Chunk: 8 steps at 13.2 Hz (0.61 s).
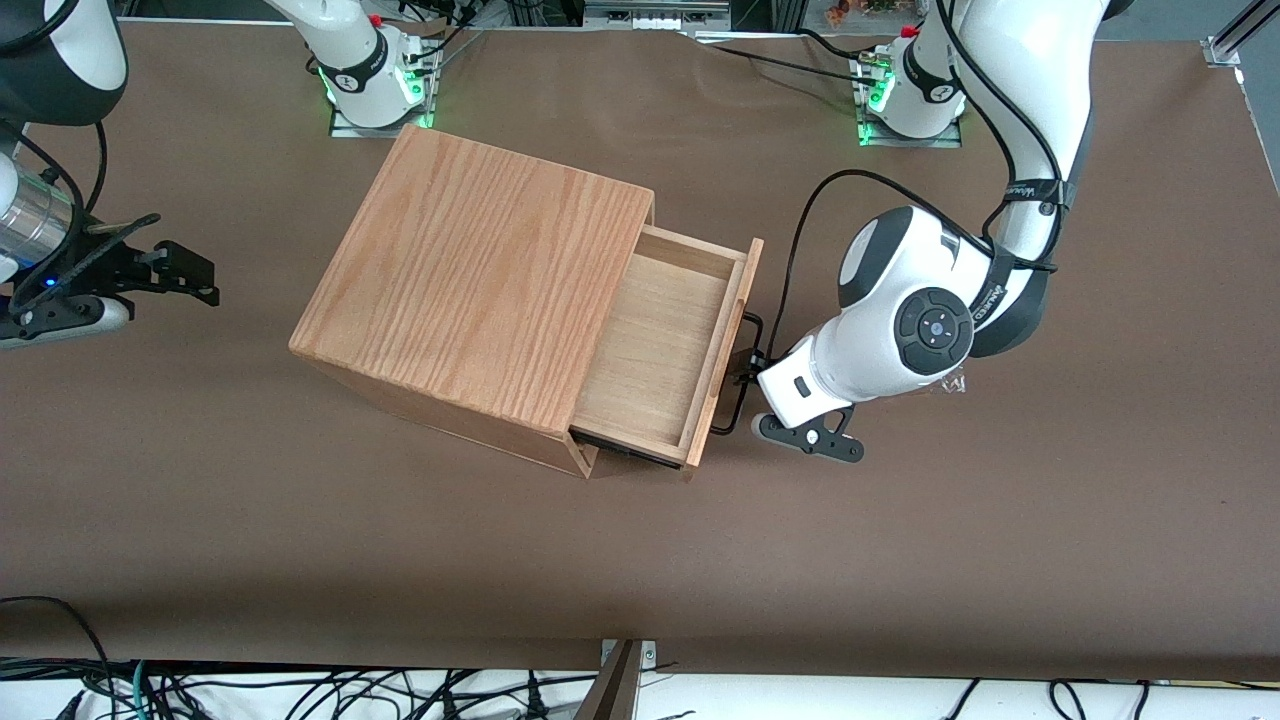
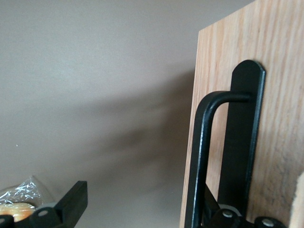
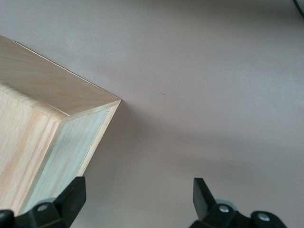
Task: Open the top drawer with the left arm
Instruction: 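Pull the handle outward with the left gripper to slide the drawer open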
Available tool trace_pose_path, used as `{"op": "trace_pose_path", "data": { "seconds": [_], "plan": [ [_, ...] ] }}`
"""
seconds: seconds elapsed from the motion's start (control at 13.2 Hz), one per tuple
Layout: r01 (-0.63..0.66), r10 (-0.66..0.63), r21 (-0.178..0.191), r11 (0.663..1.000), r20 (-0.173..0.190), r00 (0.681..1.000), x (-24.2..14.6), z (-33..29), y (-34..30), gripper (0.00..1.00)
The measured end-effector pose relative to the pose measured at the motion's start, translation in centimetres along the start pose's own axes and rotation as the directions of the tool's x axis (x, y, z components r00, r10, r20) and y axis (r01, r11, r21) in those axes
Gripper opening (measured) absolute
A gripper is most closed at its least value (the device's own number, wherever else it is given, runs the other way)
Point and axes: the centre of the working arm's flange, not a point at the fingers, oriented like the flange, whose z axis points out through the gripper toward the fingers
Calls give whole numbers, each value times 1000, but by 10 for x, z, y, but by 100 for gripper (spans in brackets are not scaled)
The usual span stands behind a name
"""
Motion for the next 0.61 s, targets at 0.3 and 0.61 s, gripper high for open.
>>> {"op": "trace_pose_path", "data": {
  "seconds": [0.3, 0.61],
  "plan": [
    [0, 0, 0, 1000, 1, 1000, 0, 0, 0, 100],
    [-1, 1, 1, 1000, 5, 1000, -1, -1, 0, 100]
  ]
}}
